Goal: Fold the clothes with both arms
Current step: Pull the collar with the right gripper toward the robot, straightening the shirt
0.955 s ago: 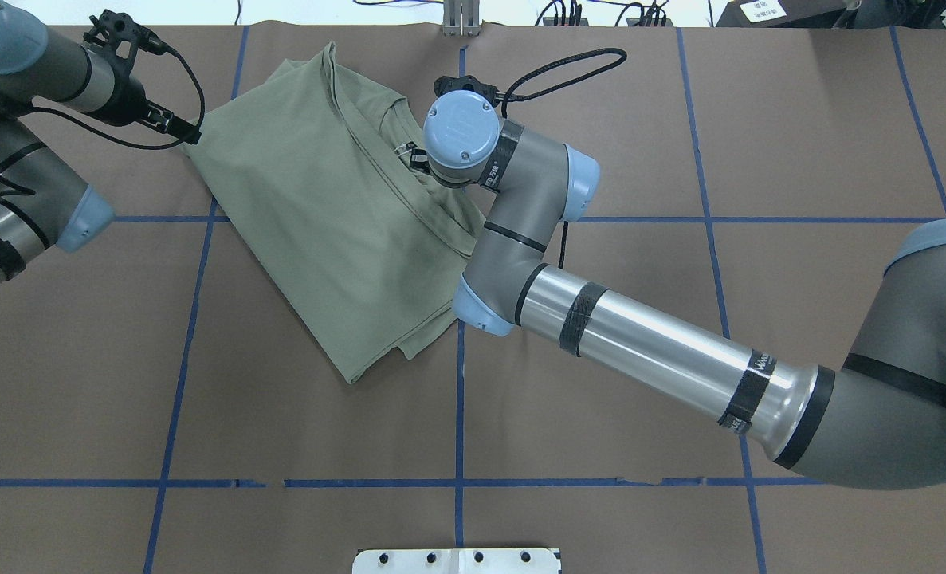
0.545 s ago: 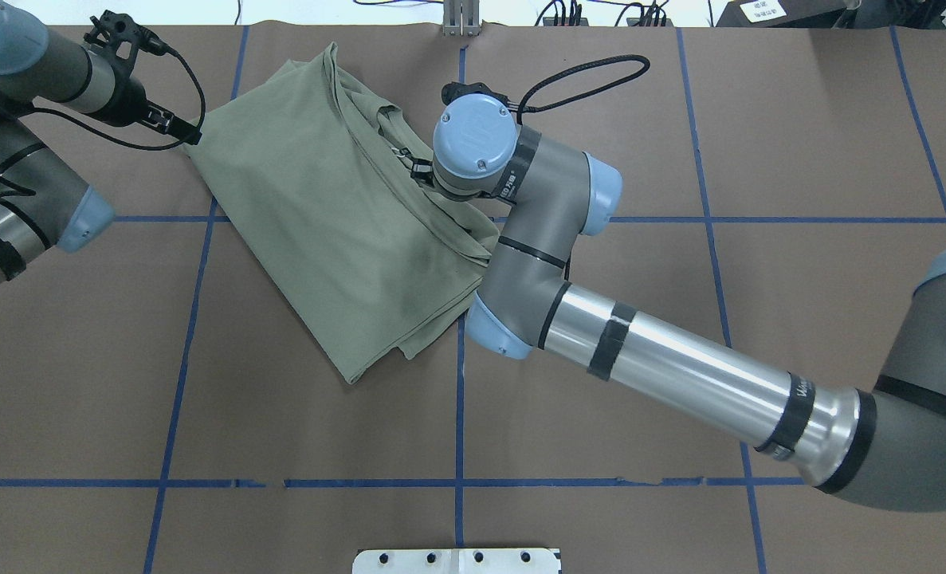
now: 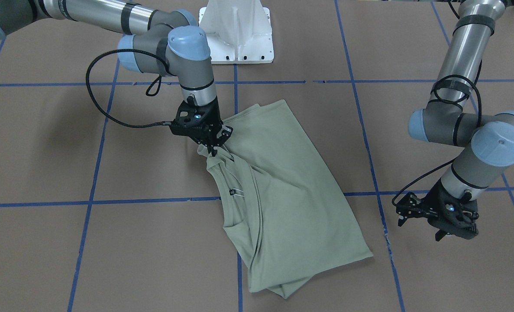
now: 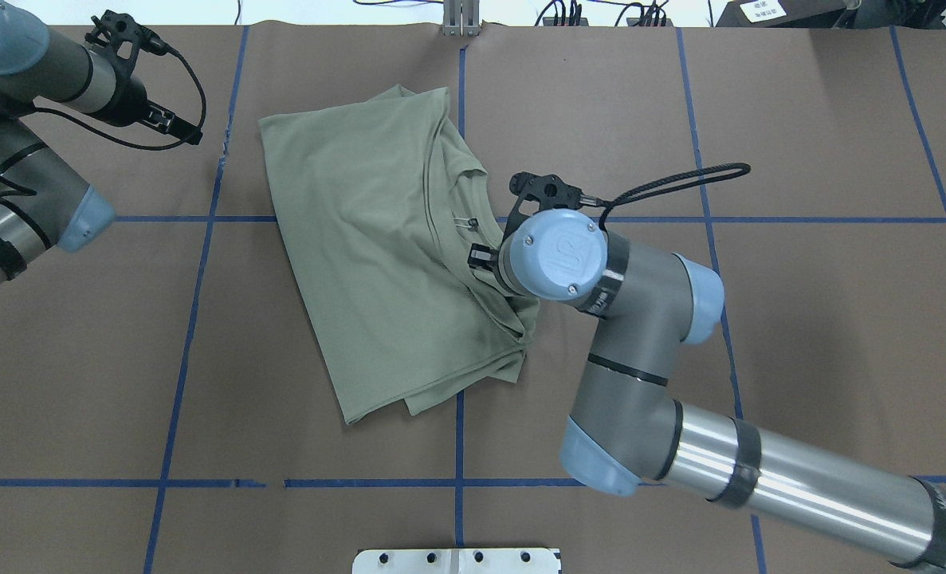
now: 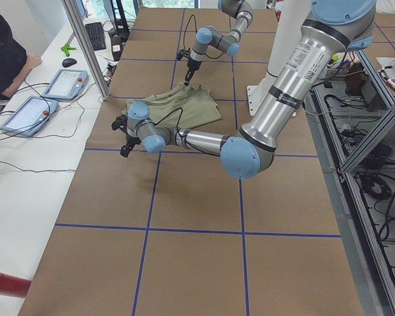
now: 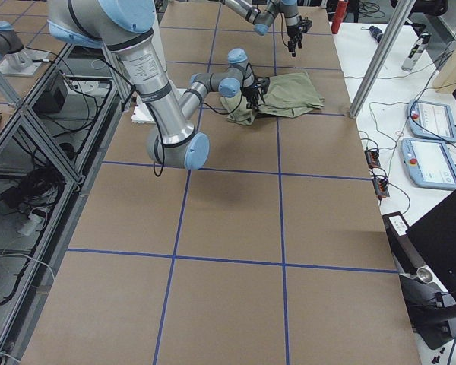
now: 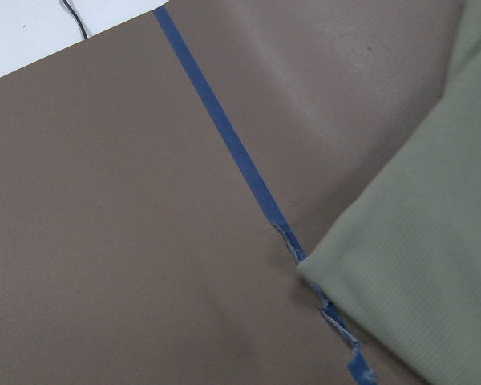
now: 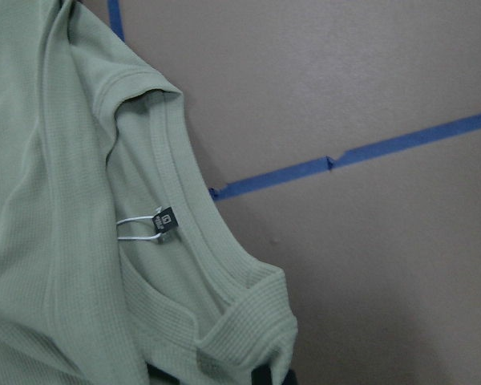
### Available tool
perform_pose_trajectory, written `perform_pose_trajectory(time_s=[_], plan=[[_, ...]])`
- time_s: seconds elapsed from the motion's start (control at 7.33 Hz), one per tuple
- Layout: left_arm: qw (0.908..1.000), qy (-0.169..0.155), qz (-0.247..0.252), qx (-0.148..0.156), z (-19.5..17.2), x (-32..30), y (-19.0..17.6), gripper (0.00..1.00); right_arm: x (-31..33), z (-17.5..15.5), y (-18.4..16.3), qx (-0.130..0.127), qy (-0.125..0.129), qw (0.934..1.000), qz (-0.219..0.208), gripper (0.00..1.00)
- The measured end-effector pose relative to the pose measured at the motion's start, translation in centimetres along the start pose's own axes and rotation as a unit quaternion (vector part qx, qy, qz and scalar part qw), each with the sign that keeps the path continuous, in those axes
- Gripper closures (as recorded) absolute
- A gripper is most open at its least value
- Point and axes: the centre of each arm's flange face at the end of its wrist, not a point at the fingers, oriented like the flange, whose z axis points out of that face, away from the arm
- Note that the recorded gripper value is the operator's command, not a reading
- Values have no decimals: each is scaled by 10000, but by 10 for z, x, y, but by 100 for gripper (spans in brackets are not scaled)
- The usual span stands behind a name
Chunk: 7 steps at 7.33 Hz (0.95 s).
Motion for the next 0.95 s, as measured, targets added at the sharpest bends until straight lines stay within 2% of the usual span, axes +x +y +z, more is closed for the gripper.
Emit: perform_pose_trajectory(time_s=[0.27,0.41,0.68,0.82,0.95], plan=[[10000,3,3,5,0,0,0,0,32,-35,36,59,377,9992,67,100],[10000,4,5,13,-1,0,-1,0,38,-34,49,152,527,9985,56,100],[10000,5,5,29,-3,0,-1,0,52,-2,37,525,886,9947,25,100],[10000,11,9,37,-4,1,-2,0,58,20,20,713,941,9930,-15,100],[10000,16,12,44,-5,1,-2,0,62,37,8,821,869,9928,-84,1]])
